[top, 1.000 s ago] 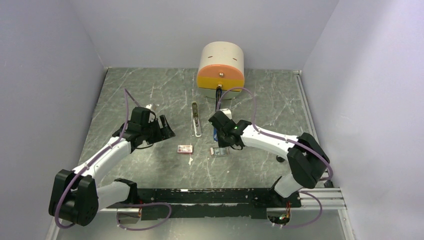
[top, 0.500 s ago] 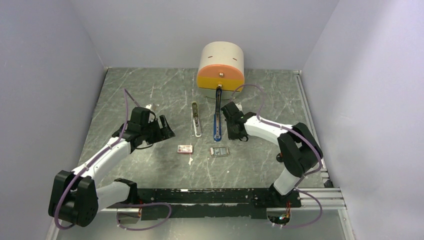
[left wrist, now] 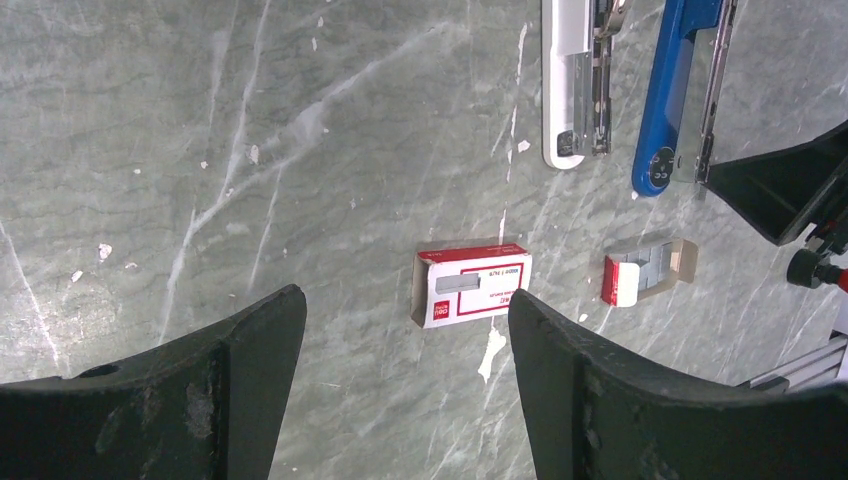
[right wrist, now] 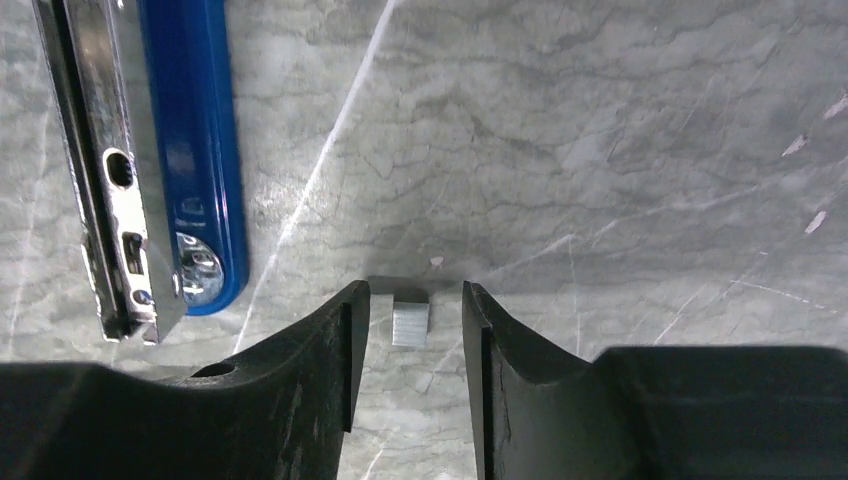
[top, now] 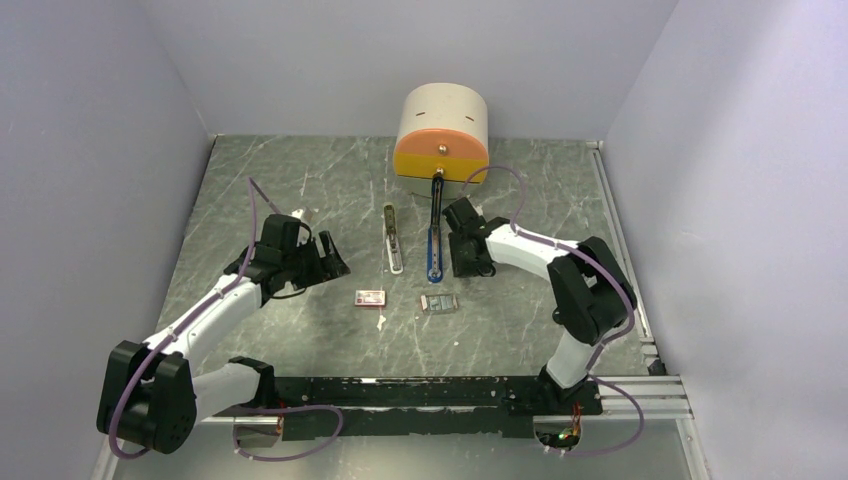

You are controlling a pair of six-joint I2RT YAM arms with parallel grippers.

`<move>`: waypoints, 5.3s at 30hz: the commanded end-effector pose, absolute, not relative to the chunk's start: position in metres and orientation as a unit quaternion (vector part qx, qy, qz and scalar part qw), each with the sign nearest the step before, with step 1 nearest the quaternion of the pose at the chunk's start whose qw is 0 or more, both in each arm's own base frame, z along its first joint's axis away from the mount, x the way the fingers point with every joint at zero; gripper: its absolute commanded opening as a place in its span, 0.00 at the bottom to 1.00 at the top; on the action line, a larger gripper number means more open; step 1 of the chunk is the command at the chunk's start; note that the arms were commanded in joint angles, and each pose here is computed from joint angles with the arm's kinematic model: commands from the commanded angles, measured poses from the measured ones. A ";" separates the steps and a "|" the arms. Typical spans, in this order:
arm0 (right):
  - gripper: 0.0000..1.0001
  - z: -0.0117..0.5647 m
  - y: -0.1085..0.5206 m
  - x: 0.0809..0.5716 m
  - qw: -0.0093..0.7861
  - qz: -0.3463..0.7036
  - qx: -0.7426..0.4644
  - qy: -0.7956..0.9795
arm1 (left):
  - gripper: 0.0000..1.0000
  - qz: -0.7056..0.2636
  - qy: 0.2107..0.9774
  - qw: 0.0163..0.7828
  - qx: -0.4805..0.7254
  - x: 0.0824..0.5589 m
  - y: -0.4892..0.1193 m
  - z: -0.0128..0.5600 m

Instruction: Load the staples into the stapler

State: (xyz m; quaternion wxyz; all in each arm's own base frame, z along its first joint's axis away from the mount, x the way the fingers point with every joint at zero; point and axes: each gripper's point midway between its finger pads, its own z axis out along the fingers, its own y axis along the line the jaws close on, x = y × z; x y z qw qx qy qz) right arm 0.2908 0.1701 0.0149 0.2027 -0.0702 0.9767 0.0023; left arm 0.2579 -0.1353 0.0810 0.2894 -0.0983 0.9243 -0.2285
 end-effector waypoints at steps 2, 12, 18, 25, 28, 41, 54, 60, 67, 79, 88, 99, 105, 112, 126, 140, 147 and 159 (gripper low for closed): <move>0.43 0.017 0.168 0.295 0.188 -0.007 -0.066 0.980 | 0.79 -0.239 0.920 0.299 -0.084 0.258 -0.139 0.092; 0.28 0.006 0.166 0.284 0.166 -0.005 -0.064 0.984 | 0.79 -0.244 0.920 0.296 -0.083 0.255 -0.140 0.088; 0.28 0.001 0.165 0.281 0.161 -0.007 -0.068 0.985 | 0.79 -0.243 0.920 0.296 -0.084 0.255 -0.140 0.088; 0.21 -0.001 0.167 0.281 0.160 -0.002 -0.071 0.985 | 0.79 -0.241 0.920 0.296 -0.084 0.255 -0.139 0.088; 0.18 0.002 0.165 0.281 0.168 -0.003 -0.068 0.983 | 0.79 -0.240 0.920 0.297 -0.085 0.255 -0.139 0.089; 0.19 0.075 0.187 0.326 0.313 0.045 -0.020 0.948 | 0.79 -0.234 0.912 0.325 -0.089 0.260 -0.134 0.113; 0.20 0.090 0.244 0.350 0.378 0.059 -0.017 0.924 | 0.81 -0.220 0.871 0.430 -0.088 0.268 -0.116 0.171; 0.20 0.078 0.250 0.361 0.381 0.051 -0.010 0.923 | 0.80 -0.224 0.875 0.420 -0.085 0.268 -0.119 0.167; 0.20 0.071 0.253 0.364 0.379 0.051 -0.017 0.924 | 0.80 -0.232 0.876 0.416 -0.079 0.267 -0.123 0.165; 0.19 0.067 0.250 0.369 0.388 0.035 -0.028 0.921 | 0.80 -0.234 0.879 0.409 -0.080 0.266 -0.124 0.160; 0.20 0.066 0.252 0.372 0.393 0.034 -0.034 0.918 | 0.80 -0.233 0.880 0.407 -0.081 0.266 -0.124 0.158; 0.20 0.059 0.248 0.373 0.389 0.024 -0.033 0.920 | 0.80 -0.232 0.881 0.404 -0.081 0.266 -0.124 0.156; 0.20 0.055 0.248 0.373 0.385 0.024 -0.036 0.922 | 0.80 -0.232 0.881 0.403 -0.082 0.266 -0.124 0.155; 0.20 0.048 0.246 0.371 0.378 0.021 -0.039 0.925 | 0.80 -0.232 0.881 0.403 -0.082 0.266 -0.124 0.155; 0.30 0.052 0.249 0.370 0.377 0.029 -0.042 0.925 | 0.80 -0.232 0.882 0.402 -0.082 0.266 -0.124 0.155; 0.32 0.096 0.243 0.372 0.400 0.045 -0.045 0.914 | 0.80 -0.233 0.880 0.407 -0.080 0.267 -0.124 0.159; 0.32 0.101 0.209 0.329 0.354 0.038 -0.082 0.931 | 0.81 -0.246 0.866 0.430 -0.074 0.268 -0.126 0.175; 0.50 0.070 0.233 0.243 0.272 0.119 -0.157 0.942 | 0.81 -0.262 0.837 0.477 -0.066 0.270 -0.126 0.199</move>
